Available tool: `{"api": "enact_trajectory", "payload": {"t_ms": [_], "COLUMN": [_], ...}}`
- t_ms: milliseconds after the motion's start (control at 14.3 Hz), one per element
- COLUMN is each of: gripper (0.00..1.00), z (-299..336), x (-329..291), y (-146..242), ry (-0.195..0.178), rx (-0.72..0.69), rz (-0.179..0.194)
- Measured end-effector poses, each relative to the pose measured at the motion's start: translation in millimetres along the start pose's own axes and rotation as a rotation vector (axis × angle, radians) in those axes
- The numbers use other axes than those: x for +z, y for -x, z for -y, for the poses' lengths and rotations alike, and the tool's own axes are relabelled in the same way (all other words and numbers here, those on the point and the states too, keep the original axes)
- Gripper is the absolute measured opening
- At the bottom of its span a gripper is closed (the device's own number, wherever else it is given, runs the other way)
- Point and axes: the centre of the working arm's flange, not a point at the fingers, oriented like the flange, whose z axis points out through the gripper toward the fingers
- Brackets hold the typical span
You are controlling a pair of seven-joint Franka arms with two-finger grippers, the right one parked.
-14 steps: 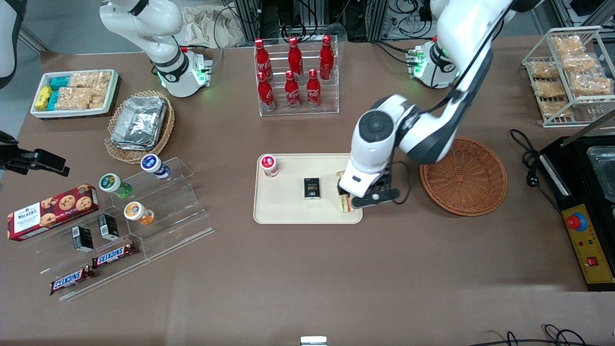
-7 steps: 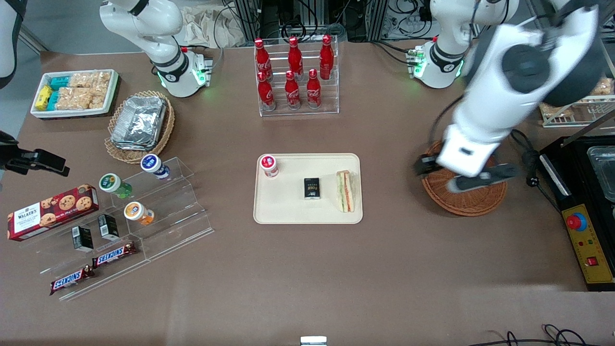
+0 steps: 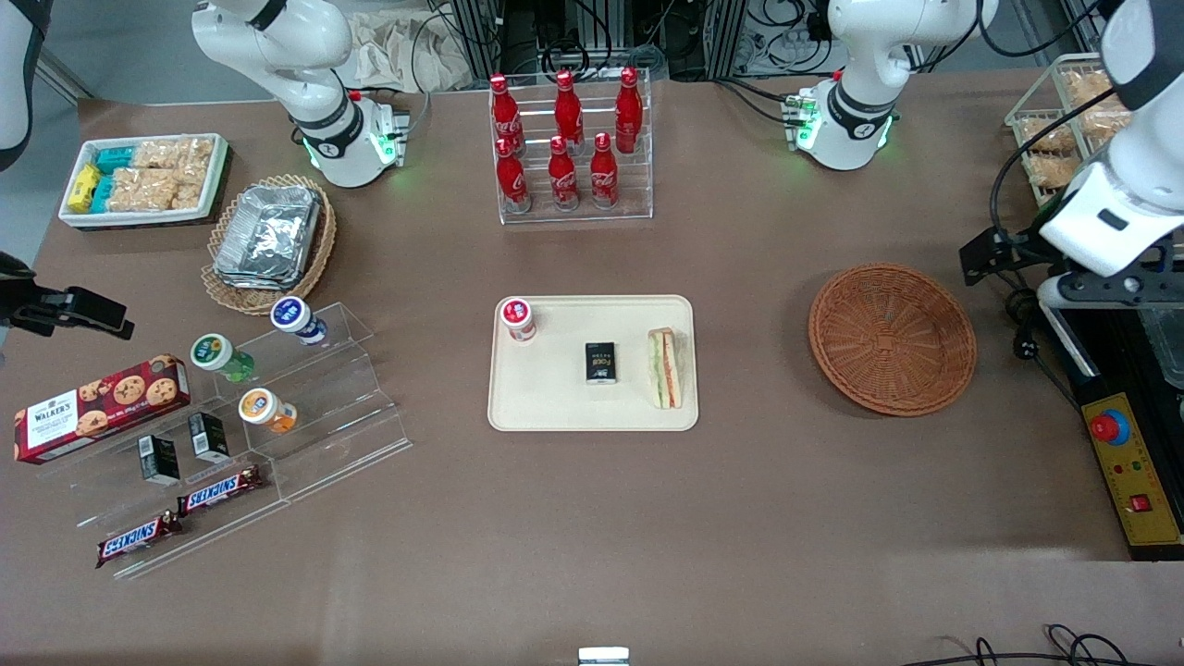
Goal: Place sandwich from basket to tray
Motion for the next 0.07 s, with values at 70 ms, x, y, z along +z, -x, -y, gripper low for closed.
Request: {"api": "enact_trajectory", "payload": {"t_ms": [70], "gripper": [1.00], "z": [4.3], "x": [-1.3], "y": [1.1], "ry": [0.001], "rx": [0.003], "rz": [0.000]}}
